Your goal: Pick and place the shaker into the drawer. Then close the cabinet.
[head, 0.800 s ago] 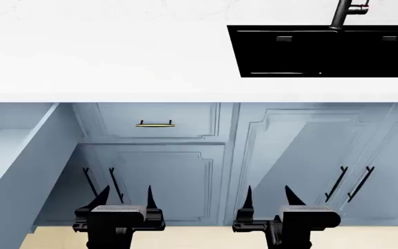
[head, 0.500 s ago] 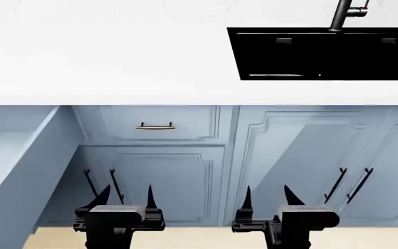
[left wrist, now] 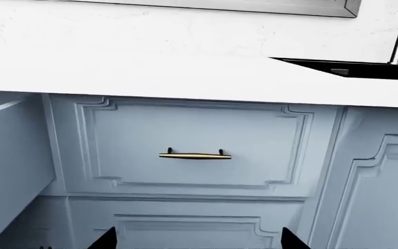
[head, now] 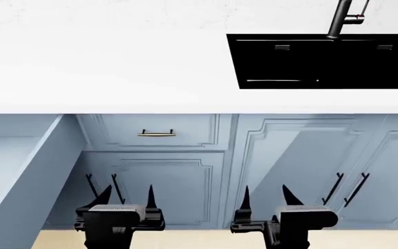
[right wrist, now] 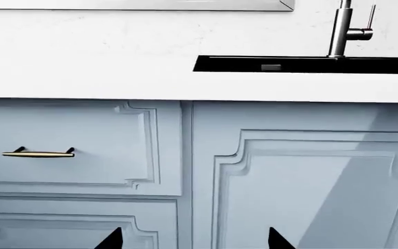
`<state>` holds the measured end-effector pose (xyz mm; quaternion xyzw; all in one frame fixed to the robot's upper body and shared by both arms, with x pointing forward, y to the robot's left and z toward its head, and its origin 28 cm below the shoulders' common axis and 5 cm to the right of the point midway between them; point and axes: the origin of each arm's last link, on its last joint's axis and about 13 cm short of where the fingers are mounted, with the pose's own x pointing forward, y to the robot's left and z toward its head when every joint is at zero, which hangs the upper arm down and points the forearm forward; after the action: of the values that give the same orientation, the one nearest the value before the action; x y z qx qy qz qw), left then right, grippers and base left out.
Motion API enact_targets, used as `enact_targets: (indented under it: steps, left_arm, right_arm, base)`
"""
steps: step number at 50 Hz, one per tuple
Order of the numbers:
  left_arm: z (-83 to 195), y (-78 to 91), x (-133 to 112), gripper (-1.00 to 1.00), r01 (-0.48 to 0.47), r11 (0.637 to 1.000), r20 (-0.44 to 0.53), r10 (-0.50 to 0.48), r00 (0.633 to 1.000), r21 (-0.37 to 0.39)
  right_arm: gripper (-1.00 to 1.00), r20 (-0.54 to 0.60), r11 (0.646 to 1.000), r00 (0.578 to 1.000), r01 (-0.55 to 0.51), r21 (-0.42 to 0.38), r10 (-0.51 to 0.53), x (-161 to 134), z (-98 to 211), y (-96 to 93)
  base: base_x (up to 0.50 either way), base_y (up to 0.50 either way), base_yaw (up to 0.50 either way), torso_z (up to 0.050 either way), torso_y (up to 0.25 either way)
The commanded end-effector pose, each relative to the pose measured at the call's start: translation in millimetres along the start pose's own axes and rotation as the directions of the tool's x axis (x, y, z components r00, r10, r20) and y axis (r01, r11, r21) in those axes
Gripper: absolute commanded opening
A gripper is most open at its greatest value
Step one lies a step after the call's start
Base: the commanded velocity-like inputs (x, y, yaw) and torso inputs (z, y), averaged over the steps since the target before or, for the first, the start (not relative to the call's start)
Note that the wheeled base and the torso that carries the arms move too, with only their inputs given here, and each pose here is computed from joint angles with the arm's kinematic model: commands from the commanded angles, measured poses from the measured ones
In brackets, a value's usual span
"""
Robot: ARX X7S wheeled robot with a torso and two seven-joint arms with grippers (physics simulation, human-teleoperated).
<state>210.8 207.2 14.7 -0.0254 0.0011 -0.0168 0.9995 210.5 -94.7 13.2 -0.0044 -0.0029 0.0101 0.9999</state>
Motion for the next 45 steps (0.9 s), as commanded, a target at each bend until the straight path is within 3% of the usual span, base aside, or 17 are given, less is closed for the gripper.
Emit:
enact_targets:
  steps: [1, 8, 16, 45]
  left_arm:
    - [-0.1, 0.0, -0.2, 1.00, 0.002, 1.000, -0.009, -0.002, 1.000, -0.001]
    - [-0.6, 0.4, 0.5, 1.00, -0.006, 1.000, -0.013, 0.006, 1.000, -0.003]
    - [-1.1, 0.2, 0.8, 1.00, -0.020, 1.000, -0.013, 0.020, 1.000, 0.010]
    - [-1.6, 0.9, 1.3, 1.00, -0.031, 1.000, -0.019, 0.031, 0.999, 0.001]
  right_arm:
    - [1.00, 0.001, 1.000, 1.000, -0.004, -0.001, 0.004, -0.7, 0.0, 0.3]
    - [1.00, 0.008, 1.000, 1.000, -0.013, -0.001, 0.013, -1.3, 0.0, 0.4]
    - [1.00, 0.002, 0.999, 1.000, -0.030, 0.032, 0.030, -1.3, 0.3, -0.2]
    - [1.00, -0.009, 0.999, 1.000, -0.028, 0.037, 0.028, -0.5, -0.3, -0.5]
  base:
    - [0.00, 0.00, 0.00, 0.050, 0.000]
    - [0.00, 0.00, 0.00, 0.050, 0.000]
    - [0.00, -0.49, 0.00, 0.000, 0.000]
    - [0.00, -0.50, 0.00, 0.000, 0.000]
